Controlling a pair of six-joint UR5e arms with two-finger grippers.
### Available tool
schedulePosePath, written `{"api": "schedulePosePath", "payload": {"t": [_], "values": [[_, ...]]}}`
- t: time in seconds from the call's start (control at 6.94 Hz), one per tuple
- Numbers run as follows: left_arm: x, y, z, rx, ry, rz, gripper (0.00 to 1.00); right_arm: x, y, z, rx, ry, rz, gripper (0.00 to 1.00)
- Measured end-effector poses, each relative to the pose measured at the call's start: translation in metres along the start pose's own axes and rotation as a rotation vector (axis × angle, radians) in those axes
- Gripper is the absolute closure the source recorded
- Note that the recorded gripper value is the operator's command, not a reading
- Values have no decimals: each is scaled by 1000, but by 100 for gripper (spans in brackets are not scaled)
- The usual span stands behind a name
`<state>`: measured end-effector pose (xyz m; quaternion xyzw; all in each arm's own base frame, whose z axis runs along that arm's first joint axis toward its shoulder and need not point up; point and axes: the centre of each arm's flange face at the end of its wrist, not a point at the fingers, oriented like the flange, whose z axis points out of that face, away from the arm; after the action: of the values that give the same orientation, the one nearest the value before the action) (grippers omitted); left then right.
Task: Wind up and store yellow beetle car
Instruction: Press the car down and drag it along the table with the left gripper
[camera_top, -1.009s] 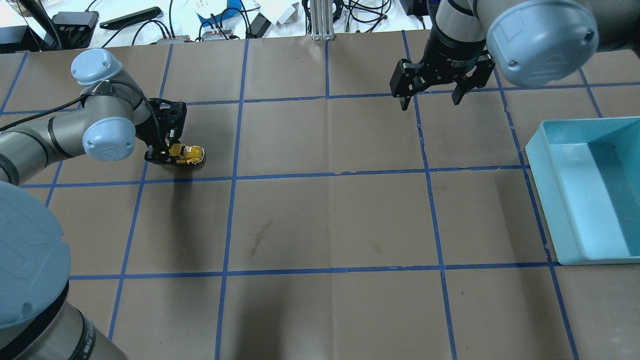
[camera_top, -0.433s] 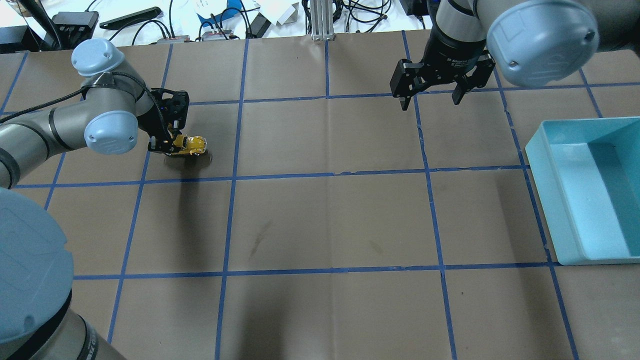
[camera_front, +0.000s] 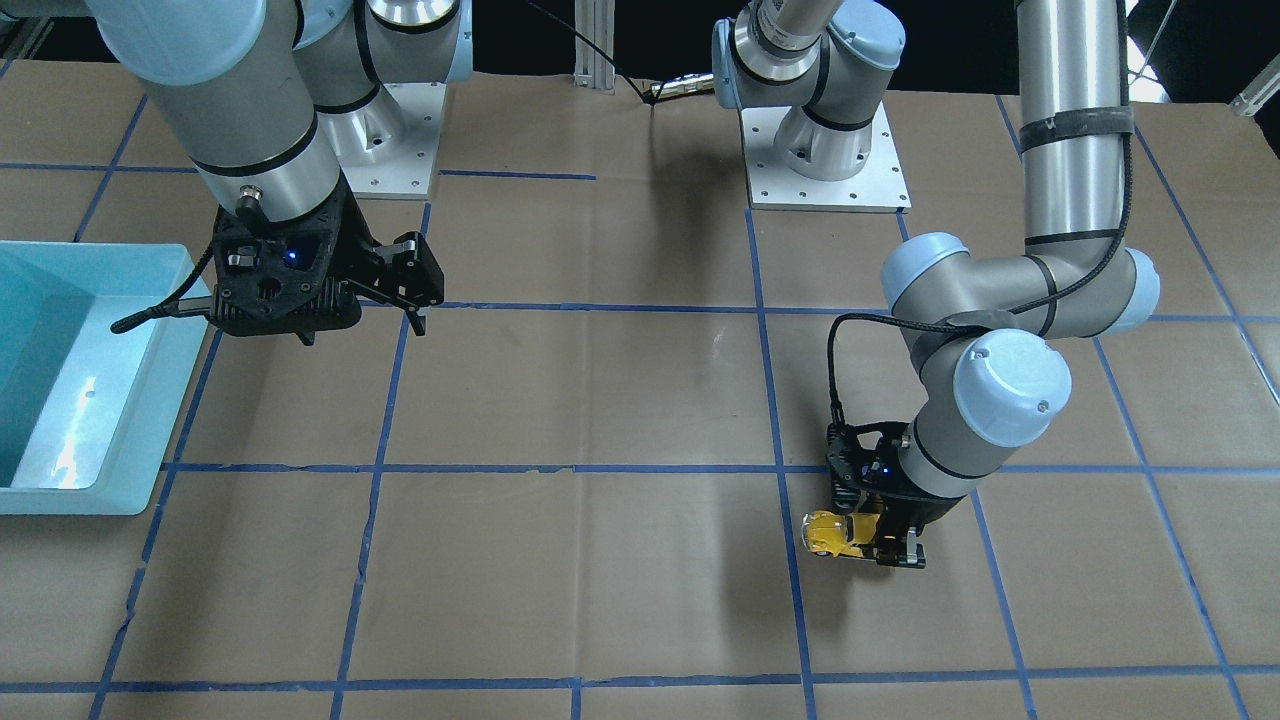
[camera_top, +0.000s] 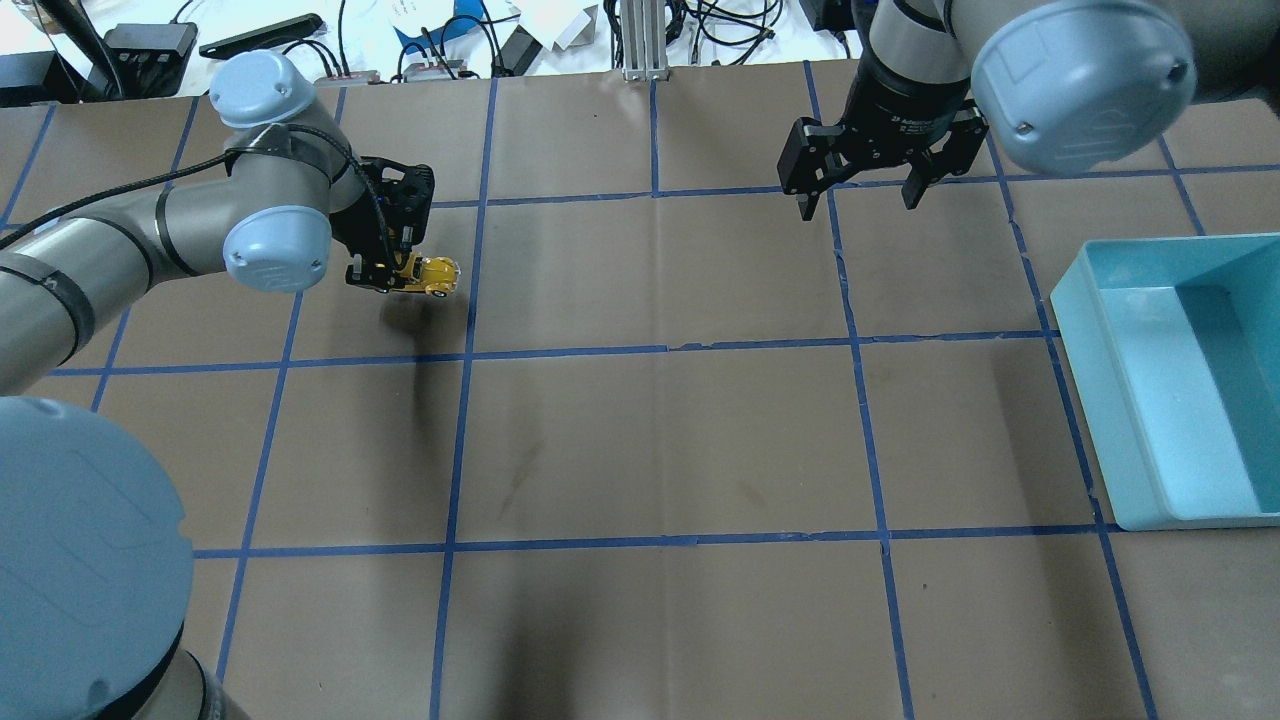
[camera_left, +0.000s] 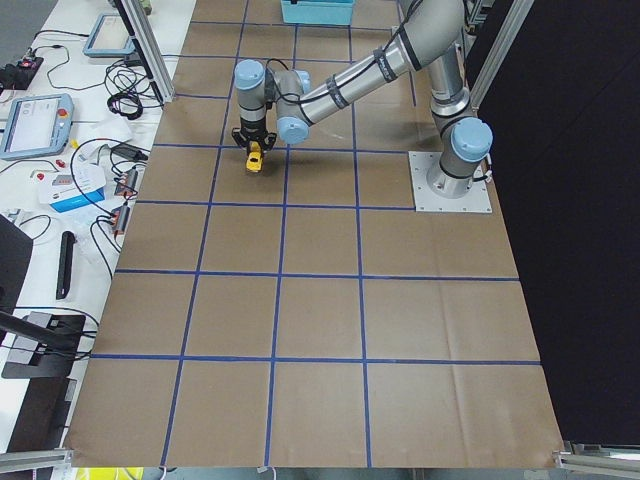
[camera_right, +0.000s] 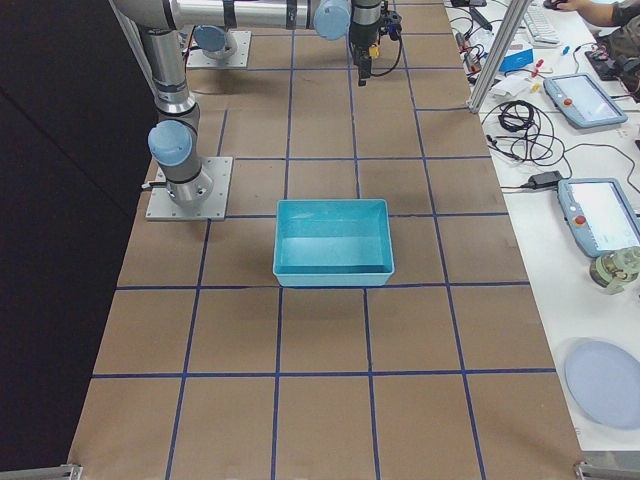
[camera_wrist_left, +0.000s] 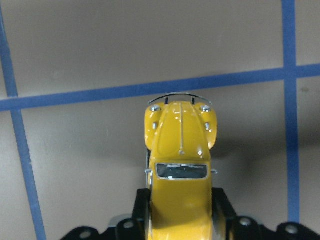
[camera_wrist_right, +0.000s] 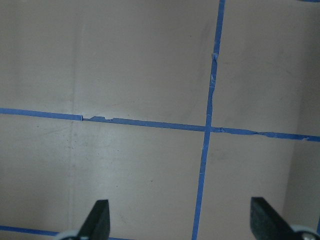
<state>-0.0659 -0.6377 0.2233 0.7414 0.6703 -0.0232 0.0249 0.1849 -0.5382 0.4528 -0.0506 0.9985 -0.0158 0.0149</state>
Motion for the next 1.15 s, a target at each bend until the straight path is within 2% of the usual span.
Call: {"api": "schedulePosePath", "payload": {"t": [0.29, 1.15], "values": [[1, -9, 12, 5, 18, 14, 100, -1, 0, 0, 0, -1, -1, 0], [1, -6, 30, 9, 43, 26, 100, -1, -1, -2, 7, -2, 0, 0]]}}
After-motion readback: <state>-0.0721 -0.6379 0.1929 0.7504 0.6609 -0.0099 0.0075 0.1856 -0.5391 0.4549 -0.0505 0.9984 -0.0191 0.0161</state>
